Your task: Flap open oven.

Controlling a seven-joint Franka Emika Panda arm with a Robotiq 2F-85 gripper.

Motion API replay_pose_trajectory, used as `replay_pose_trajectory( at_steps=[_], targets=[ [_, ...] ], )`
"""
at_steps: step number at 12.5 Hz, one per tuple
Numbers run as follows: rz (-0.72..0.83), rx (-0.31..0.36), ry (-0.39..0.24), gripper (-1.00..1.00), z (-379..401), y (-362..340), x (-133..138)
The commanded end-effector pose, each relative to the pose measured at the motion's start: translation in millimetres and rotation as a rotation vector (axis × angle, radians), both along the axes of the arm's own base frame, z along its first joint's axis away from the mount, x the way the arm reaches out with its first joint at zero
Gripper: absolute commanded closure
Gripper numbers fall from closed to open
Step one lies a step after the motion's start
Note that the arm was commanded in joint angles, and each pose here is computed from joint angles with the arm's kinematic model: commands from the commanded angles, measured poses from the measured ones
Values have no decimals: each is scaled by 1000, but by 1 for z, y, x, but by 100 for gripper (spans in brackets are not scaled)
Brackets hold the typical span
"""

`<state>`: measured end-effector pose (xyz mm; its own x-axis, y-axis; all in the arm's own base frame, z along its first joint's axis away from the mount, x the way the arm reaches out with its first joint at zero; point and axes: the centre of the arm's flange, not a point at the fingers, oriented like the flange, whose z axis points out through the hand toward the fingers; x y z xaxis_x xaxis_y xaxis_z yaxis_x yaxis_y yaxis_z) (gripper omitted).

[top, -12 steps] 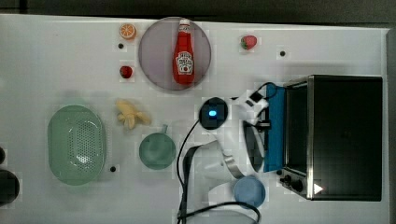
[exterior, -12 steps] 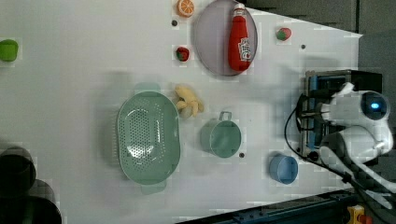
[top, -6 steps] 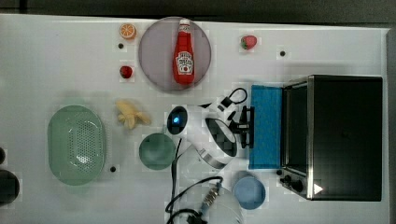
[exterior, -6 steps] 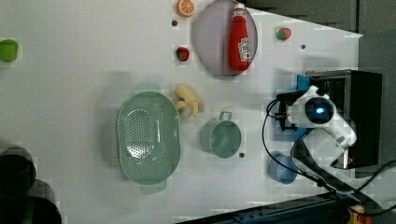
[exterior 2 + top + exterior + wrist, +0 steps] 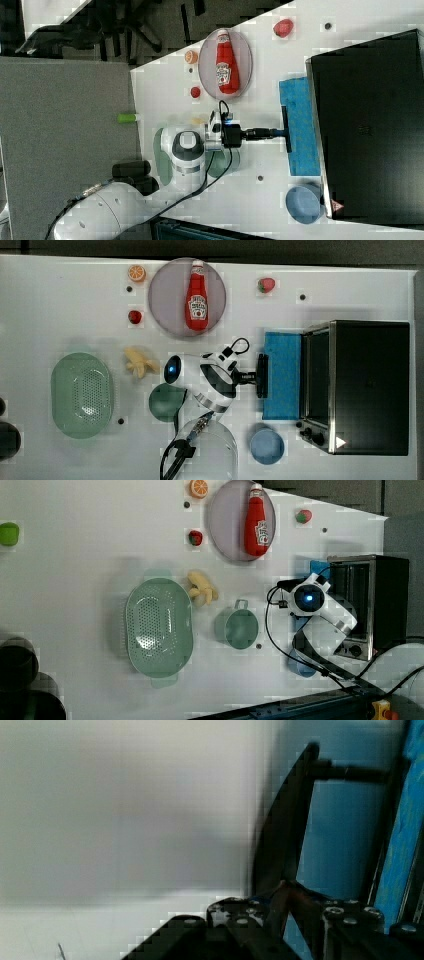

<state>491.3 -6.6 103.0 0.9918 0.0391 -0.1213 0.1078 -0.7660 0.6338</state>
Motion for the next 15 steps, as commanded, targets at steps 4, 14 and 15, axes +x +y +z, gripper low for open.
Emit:
replay_pose_trajectory(
  at_steps=[4, 14, 15],
  targets=[
    [-262, 201, -357, 65, 122, 19, 81],
    [-957, 579, -450, 65, 422, -29, 48],
    [-973, 567, -422, 65, 444, -33, 39]
  ],
)
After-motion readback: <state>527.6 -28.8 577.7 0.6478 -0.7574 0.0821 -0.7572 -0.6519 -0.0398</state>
